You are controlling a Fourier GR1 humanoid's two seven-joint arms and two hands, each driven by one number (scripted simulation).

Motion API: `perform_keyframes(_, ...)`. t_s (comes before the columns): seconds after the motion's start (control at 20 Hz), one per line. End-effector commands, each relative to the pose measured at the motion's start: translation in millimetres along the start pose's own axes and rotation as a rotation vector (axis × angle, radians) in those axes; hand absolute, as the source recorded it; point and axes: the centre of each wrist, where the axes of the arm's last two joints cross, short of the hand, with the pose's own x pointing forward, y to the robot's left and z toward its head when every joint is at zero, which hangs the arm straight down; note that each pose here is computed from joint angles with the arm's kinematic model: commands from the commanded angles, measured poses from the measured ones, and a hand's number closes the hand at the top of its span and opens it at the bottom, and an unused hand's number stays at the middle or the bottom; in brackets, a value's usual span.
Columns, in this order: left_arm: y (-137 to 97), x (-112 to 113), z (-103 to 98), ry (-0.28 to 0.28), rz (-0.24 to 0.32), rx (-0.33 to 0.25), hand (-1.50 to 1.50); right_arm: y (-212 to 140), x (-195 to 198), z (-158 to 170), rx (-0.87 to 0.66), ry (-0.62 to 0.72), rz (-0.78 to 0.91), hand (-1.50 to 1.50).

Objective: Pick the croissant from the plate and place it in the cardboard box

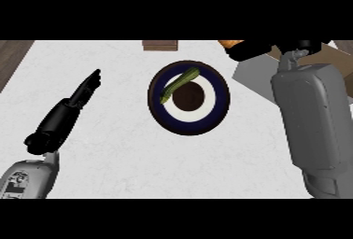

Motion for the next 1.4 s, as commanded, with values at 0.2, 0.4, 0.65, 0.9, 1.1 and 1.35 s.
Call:
perform_keyframes(0.2, 5.5, 7.5, -9.5, -0.011, -0.002, 0.006, 0.0, -21.3, -81.7, -33.3, 0.157, 0.092, 0.177, 1.5)
perform_keyframes(0.4, 2.4, -5.8, 0.2, -0.011, 0.001, 0.001, 0.0, -5.6, -111.2, -33.5, 0.375, 0.191, 0.17, 1.5)
perform_keyframes(0.65, 3.0, -1.6, -3.9, 0.001, -0.006, -0.011, 0.0, -19.9, -147.6, -41.5, 0.494, 0.177, 0.196, 1.5)
perform_keyframes(0.9, 5.4, -4.2, 3.3, -0.033, 0.002, -0.004, 0.0, -30.9, -176.9, -43.7, 0.633, 0.23, 0.222, -1.5)
perform_keyframes(1.1, 0.8, 6.0, -15.4, -0.002, -0.009, -0.012, 0.0, -27.8, -175.9, -46.1, 0.712, 0.101, 0.118, -1.5)
perform_keyframes(1.35, -3.2, 0.8, -10.8, 0.013, 0.009, 0.005, 0.0, -28.3, -188.9, -39.3, 0.452, -0.027, -0.202, -1.5)
